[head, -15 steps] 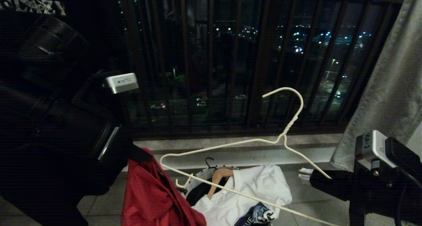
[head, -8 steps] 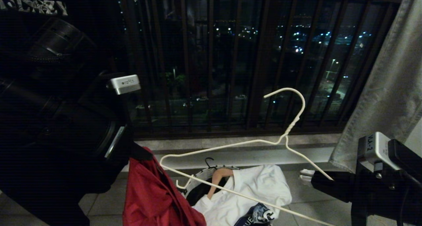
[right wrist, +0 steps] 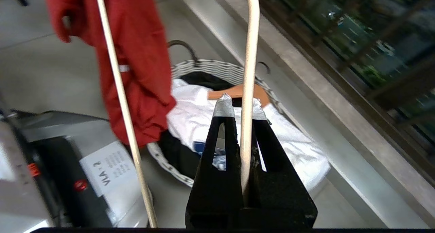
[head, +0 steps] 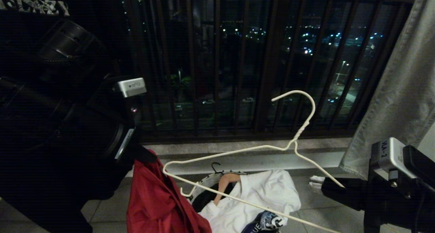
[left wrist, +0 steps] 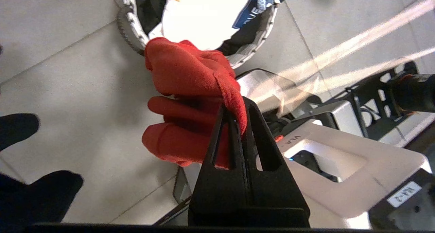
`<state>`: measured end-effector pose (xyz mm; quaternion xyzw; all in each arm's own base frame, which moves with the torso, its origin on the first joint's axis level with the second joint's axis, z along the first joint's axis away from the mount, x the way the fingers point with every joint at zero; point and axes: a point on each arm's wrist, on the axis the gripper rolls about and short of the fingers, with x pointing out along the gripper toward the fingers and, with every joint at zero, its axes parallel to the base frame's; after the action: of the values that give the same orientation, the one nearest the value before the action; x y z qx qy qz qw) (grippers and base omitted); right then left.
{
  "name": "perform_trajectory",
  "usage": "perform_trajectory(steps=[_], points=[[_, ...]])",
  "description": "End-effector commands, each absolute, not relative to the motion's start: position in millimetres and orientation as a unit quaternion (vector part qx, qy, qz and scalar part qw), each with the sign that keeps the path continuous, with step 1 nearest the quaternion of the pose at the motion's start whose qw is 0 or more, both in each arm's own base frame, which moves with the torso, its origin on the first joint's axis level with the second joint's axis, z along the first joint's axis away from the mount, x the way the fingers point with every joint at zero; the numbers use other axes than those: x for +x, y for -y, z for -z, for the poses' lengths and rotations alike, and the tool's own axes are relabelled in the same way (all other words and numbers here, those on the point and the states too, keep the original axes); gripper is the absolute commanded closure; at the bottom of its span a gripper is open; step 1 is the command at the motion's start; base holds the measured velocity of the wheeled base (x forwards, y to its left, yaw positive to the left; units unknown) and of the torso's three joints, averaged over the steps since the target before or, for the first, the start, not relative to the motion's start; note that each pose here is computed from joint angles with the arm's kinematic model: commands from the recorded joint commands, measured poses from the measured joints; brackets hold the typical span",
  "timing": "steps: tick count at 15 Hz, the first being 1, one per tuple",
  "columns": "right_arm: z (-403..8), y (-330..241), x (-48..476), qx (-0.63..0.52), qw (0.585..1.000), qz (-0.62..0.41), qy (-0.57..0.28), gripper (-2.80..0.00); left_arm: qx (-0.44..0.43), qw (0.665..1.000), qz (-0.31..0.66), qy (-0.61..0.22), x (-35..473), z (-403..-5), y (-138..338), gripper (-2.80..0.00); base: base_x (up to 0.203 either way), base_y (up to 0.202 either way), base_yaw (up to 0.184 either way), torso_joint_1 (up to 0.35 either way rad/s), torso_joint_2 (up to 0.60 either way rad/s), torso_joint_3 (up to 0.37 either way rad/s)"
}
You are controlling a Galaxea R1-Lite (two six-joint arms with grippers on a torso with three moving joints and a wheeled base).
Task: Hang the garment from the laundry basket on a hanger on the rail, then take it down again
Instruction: Hang the clothes on the clothes rack
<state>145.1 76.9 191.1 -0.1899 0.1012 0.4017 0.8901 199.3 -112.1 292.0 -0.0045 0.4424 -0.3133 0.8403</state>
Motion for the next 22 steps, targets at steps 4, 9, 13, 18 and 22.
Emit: perform_trajectory(steps=[4, 9, 13, 18, 22], points=[[-185.2, -84.0, 144.2, -0.193, 0.879, -0.422, -0.110, 0.00, -0.006, 0.835, 0.321, -0.447, 199.1, -291.6, 118.1, 0.00, 0.000, 0.000, 0.000, 0.000, 0.00, 0.000], [-187.3, -84.6, 145.2, -0.194, 0.880, -0.421, -0.106, 0.00, 0.000, 0.825, 0.342, -0.450, 187.5, -291.9, 127.3, 0.00, 0.000, 0.000, 0.000, 0.000, 0.00, 0.000], [-189.1, -84.3, 146.2, -0.197, 0.885, -0.410, -0.104, 0.00, 0.009, 0.812, 0.365, -0.455, 172.1, -291.0, 135.4, 0.00, 0.000, 0.000, 0.000, 0.000, 0.00, 0.000], [-191.5, -83.6, 147.5, -0.200, 0.891, -0.396, -0.096, 0.00, 0.008, 0.813, 0.381, -0.441, 156.9, -299.1, 132.9, 0.00, 0.000, 0.000, 0.000, 0.000, 0.00, 0.000], [-194.7, -78.4, 145.4, -0.205, 0.896, -0.385, -0.085, 0.00, 0.040, 0.812, 0.361, -0.457, 158.1, -285.0, 138.1, 0.00, 0.000, 0.000, 0.000, 0.000, 0.00, 0.000]])
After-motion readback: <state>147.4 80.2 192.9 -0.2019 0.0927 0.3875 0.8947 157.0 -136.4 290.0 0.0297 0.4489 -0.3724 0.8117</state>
